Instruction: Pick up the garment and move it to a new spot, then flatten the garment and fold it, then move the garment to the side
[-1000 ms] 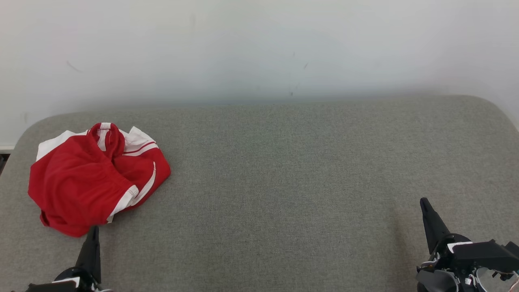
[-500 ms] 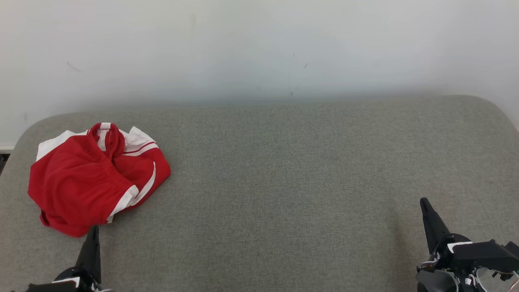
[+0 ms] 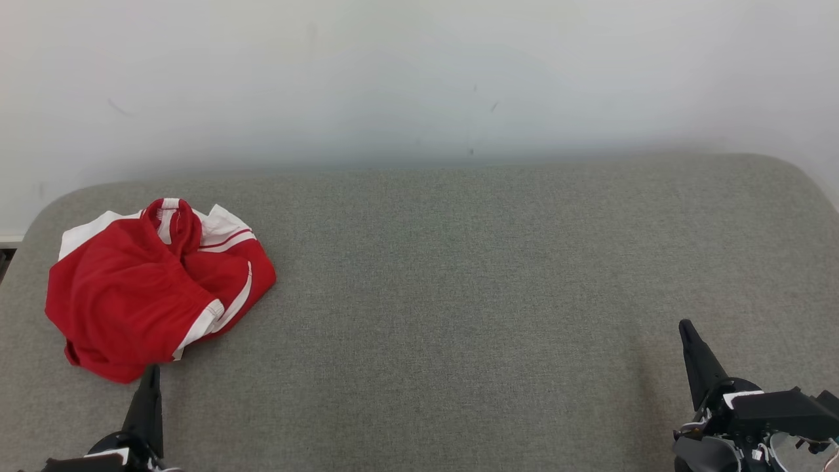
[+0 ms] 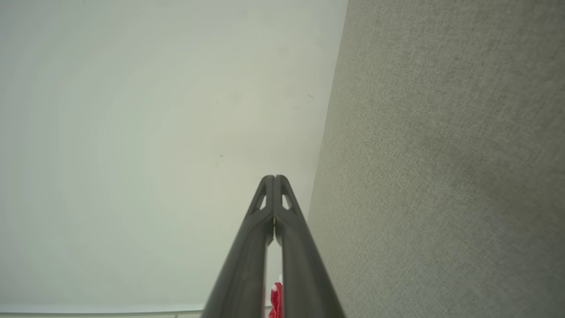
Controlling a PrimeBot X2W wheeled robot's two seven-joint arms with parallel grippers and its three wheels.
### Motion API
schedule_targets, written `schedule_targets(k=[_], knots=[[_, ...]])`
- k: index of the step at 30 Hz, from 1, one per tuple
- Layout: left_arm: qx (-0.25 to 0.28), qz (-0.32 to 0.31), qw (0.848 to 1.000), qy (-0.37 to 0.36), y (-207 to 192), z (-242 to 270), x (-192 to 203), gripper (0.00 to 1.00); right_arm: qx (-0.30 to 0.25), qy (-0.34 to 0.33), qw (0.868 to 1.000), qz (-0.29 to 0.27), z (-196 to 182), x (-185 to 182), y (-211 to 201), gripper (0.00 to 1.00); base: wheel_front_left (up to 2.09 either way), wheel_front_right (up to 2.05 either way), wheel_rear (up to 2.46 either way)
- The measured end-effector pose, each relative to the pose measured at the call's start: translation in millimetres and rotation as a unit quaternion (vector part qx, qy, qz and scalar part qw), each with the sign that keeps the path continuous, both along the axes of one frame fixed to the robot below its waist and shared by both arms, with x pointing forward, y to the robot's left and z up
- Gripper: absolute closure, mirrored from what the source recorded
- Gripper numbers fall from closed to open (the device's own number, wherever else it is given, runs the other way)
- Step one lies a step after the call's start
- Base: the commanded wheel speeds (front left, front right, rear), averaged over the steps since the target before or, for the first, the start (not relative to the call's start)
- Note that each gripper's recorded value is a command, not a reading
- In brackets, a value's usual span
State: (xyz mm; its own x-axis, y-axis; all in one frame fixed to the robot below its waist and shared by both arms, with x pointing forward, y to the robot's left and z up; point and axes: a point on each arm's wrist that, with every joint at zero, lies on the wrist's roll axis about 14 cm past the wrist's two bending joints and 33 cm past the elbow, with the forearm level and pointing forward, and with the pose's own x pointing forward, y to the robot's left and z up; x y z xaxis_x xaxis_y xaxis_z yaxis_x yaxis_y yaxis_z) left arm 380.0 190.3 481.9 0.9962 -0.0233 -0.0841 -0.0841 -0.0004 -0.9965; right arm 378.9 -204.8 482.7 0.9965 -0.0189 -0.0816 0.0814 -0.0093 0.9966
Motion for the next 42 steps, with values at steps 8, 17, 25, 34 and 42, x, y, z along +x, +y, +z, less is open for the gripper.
schedule_targets(k=[8, 17, 25, 34, 42], knots=[[0.000, 0.000, 1.000, 0.000, 0.0, 0.0, 0.0, 1.00, 0.000, 0.000, 1.000, 0.000, 0.0, 0.0, 0.0, 1.00, 0.00, 0.00, 0.00], [0.000, 0.000, 1.000, 0.000, 0.0, 0.0, 0.0, 1.00, 0.000, 0.000, 1.000, 0.000, 0.0, 0.0, 0.0, 1.00, 0.00, 0.00, 0.00], [-0.011, -0.003, 0.998, 0.055, -6.6, -35.9, -19.1, 0.00, 0.011, 0.060, 0.998, 0.000, -39.7, -22.4, 4.1, 0.00, 0.00, 0.00, 0.00], [0.010, -0.005, 0.999, 0.050, -12.5, -31.7, -15.9, 0.00, -0.019, 0.055, 0.998, -0.003, -34.9, -21.0, 4.2, 0.00, 0.00, 0.00, 0.00], [0.062, -0.017, 0.996, 0.055, -15.7, -30.2, -13.1, 0.00, -0.087, 0.052, 0.995, 0.007, -26.1, -16.0, 3.1, 0.00, 0.00, 0.00, 0.00]])
